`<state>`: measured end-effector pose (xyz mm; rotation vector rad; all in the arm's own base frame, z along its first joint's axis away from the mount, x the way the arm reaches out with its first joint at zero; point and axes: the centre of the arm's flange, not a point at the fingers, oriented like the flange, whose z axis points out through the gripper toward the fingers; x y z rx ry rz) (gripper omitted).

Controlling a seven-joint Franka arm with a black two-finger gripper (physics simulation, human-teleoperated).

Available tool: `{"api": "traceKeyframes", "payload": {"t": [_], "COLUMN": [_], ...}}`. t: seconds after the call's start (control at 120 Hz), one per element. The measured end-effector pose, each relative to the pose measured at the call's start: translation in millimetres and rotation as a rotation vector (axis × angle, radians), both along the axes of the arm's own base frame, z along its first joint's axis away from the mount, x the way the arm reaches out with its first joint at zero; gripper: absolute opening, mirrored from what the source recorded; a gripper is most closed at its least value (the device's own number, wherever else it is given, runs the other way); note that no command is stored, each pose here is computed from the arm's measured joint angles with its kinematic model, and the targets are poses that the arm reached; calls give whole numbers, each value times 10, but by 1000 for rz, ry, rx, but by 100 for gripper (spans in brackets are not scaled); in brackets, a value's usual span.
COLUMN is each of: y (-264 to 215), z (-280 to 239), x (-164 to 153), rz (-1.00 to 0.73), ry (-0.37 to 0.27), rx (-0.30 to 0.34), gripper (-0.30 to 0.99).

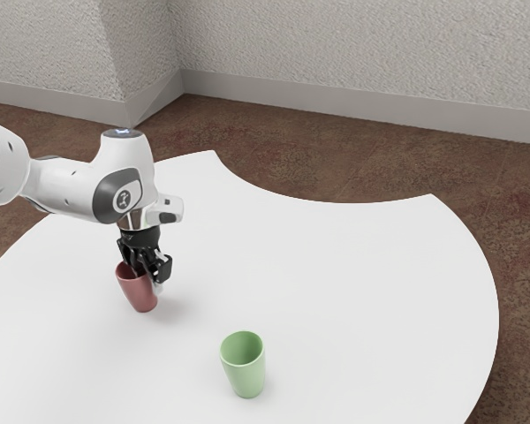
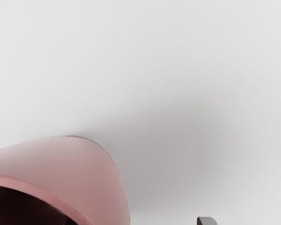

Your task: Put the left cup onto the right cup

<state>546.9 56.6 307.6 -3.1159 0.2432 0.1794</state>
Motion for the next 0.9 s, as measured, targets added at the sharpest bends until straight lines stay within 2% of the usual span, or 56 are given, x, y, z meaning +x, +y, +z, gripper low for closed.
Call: {"api": "traceKeyframes", "payload": {"t": [0.9], "y": [2], "z": [-11], "x": [11], "rz": [1], "ry": [-7], "rx": [2], "gripper": [-5]}}
